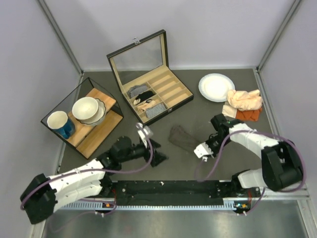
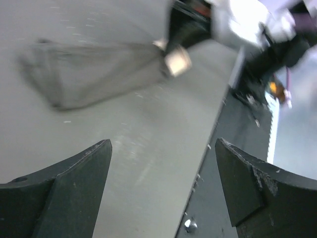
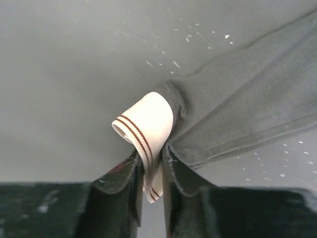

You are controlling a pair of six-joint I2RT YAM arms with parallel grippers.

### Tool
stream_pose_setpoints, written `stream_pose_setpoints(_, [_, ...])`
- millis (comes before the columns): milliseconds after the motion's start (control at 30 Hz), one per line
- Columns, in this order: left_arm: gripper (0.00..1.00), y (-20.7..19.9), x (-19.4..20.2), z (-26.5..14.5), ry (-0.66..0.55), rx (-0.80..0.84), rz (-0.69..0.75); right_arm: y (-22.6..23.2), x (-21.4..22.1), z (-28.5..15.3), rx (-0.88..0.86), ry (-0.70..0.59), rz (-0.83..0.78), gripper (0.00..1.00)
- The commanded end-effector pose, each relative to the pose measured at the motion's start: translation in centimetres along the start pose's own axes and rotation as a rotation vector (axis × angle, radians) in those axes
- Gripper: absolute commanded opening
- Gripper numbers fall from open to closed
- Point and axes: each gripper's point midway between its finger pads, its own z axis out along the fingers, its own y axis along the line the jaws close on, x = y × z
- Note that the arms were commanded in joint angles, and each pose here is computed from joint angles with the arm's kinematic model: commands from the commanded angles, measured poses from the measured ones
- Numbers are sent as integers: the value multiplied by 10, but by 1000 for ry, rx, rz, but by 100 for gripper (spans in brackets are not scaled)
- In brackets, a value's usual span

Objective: Roll the underwear
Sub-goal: Roll the underwear to the center of the board.

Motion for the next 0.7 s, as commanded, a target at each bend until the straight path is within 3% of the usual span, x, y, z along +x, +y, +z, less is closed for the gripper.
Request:
stream_pose_setpoints(0, [89,-73,-3,3,-113,234,291,38,-22,-3,-252,-75,318,11])
stream_pose_setpoints(167, [85,-93,33,10,-66,290,469,28,-50,-22,-427,-145,518,12])
stream_pose_setpoints(300, [86,-105,43,30,-21,283,565,23,-68,-24,-589,-118,704,17])
stream_pose_setpoints(533, [86,-98,53,75,23,186,687,9,-65,3,-711,15,822,13])
stream_pose_setpoints(667, [86,-85,62,93,50,121,709,2,-59,11,-709,28,836,13])
